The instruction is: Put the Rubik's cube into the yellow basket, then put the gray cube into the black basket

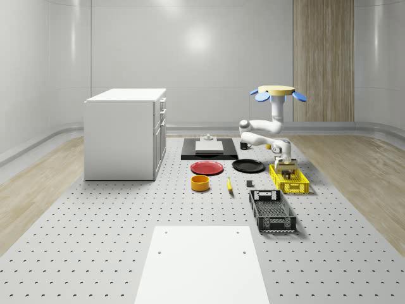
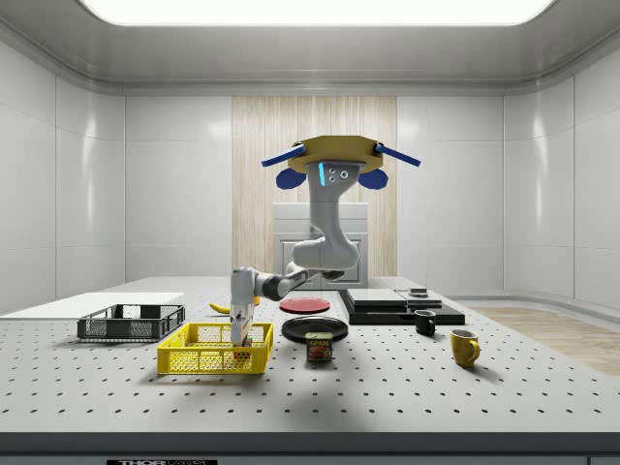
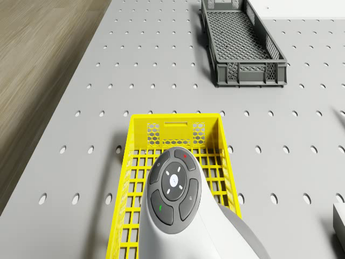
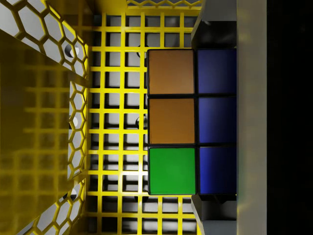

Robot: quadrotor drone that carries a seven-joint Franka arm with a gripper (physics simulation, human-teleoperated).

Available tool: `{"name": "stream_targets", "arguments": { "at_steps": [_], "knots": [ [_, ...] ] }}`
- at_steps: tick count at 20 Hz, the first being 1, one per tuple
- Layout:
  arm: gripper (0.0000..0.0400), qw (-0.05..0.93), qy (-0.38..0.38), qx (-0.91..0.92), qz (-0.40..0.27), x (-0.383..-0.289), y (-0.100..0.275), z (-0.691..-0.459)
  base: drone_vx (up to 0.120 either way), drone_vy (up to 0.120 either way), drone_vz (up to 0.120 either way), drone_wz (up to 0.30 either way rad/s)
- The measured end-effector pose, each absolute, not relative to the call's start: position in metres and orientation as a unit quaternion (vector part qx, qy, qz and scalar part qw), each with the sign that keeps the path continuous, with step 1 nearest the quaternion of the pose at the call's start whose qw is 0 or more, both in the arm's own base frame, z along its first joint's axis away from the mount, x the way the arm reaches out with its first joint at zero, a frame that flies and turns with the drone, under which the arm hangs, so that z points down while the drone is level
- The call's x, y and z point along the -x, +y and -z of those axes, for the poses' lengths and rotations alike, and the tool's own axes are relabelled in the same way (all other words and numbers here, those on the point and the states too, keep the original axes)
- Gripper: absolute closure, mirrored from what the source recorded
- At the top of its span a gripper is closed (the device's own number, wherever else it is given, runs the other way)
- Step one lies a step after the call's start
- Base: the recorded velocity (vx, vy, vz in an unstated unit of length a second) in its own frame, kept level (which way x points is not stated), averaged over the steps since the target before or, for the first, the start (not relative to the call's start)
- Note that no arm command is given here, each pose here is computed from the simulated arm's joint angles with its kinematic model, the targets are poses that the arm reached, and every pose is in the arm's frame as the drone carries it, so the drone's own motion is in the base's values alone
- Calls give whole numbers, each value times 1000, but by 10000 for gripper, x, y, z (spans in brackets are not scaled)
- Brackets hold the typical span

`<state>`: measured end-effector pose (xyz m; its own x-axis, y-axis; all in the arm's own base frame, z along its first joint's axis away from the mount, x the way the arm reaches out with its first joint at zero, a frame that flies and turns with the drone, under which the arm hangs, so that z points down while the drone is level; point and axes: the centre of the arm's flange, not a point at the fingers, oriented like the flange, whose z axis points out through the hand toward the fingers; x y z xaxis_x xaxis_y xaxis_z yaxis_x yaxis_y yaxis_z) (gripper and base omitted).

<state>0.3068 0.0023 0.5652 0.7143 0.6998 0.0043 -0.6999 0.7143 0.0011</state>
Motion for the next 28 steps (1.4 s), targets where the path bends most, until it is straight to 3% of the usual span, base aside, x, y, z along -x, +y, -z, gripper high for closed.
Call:
{"name": "stream_targets", "arguments": {
  "at_steps": [13, 21, 28],
  "knots": [
    [1, 924, -1, -1, -382, -3068, 21, -5215, 0, 0, 3, 0],
    [0, 924, -1, 0, -383, -3068, 21, -5125, 0, 0, 120, 0],
    [0, 924, -1, 0, -383, -3068, 21, -5110, 0, -114, 23, 0]
  ]
}}
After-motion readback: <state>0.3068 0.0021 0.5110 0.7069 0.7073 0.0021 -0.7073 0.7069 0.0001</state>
